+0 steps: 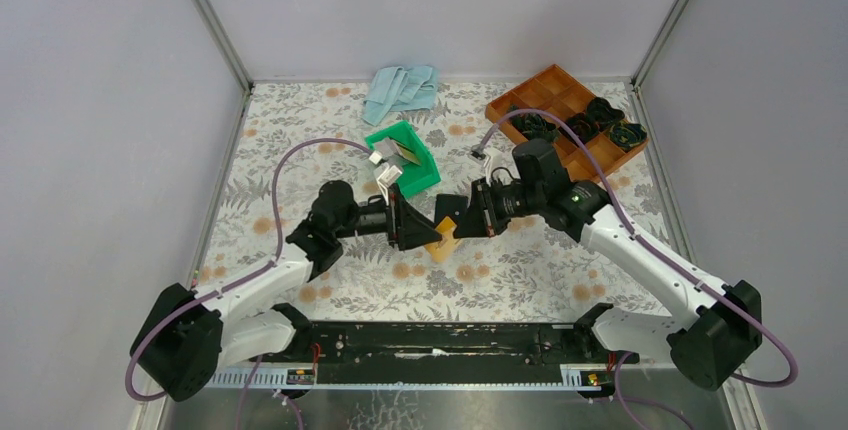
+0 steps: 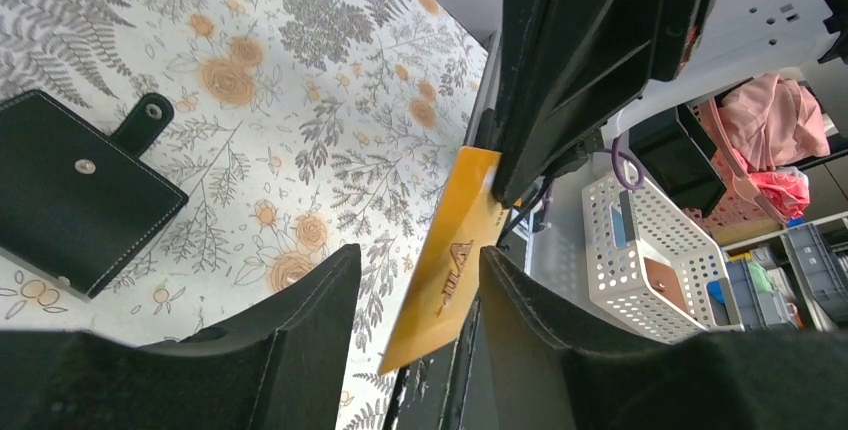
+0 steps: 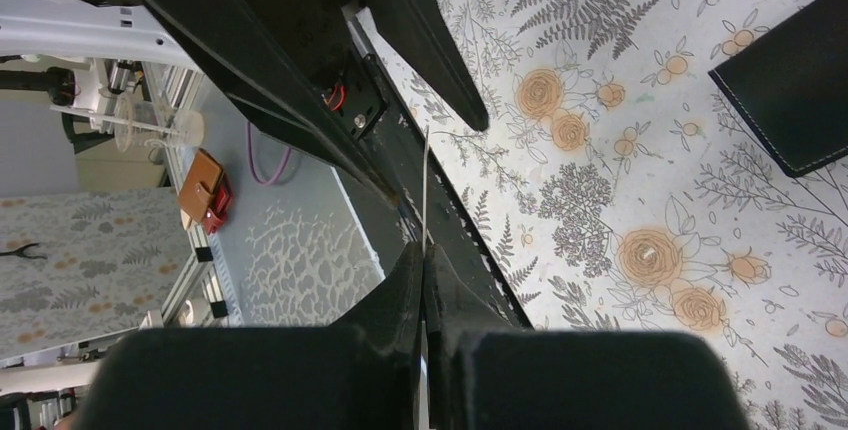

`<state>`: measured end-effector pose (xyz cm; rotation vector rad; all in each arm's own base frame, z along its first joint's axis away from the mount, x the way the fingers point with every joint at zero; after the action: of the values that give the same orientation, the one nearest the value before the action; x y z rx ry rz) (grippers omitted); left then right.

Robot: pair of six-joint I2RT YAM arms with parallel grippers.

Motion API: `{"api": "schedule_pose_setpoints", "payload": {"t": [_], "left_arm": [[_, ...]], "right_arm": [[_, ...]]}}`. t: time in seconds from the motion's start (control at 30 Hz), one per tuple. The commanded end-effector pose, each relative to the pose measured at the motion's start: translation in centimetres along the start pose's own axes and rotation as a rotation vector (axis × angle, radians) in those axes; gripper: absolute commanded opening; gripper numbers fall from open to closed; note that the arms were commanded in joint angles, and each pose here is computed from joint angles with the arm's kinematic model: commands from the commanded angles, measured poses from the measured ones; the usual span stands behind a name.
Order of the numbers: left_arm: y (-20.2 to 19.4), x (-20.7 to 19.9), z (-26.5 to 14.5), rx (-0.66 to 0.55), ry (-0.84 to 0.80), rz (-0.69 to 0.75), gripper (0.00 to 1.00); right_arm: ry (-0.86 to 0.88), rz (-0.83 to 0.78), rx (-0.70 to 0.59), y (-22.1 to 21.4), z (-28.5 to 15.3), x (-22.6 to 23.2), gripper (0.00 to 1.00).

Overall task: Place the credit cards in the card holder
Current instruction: Pick up the credit card from the storage box.

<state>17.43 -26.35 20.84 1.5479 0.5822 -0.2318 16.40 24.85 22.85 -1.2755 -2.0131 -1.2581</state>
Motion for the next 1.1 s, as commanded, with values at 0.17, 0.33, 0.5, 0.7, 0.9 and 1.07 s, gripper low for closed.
{"api": "schedule_pose_setpoints", "payload": {"t": [0.17,0.33,0.5,0.7,0.9,1.07], "left_arm": [[0.1,-0.8,0.7,0.008,-0.08,0.03,0.42],[0.3,-0.8,0.7,0.003,-0.075,0.033,0.31],[0.3,-1.1,0.7,0.006,-0.096,0.028,0.15],[0.2,-1.3,0.9,0.008,-0.12,0.012,0.0],[0.8,-0.7,1.2,-0.021,-0.083,0.009,0.0],[1.7,0.2,1.4,-0.074,-0.004,0.002,0.0]], "right_arm": [[0.094,-0.015,-0.003,1.2,0.1,1.3,0.0],[0.113,0.011,0.032,1.1,0.5,0.7,0.0],[0.121,0.039,0.033,1.7,0.7,0.1,0.0],[0.142,0.043,0.04,2.6,0.6,0.1,0.08],[0.161,0.012,-0.02,4.5,-0.1,0.6,0.44],[0.09,0.01,-0.138,6.5,-1.1,-0.1,0.52]]}}
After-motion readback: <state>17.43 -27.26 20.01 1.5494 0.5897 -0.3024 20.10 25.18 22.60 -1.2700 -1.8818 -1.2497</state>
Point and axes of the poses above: each gripper's point midway between its finger pads, its own z axis out along the fingers, its own x axis along the line the jaws close on, y = z × x, the point moved 3 cm from there along -z, back along the fingers, and after that the axes turned 9 degrees about z, right-handed, at the moved point
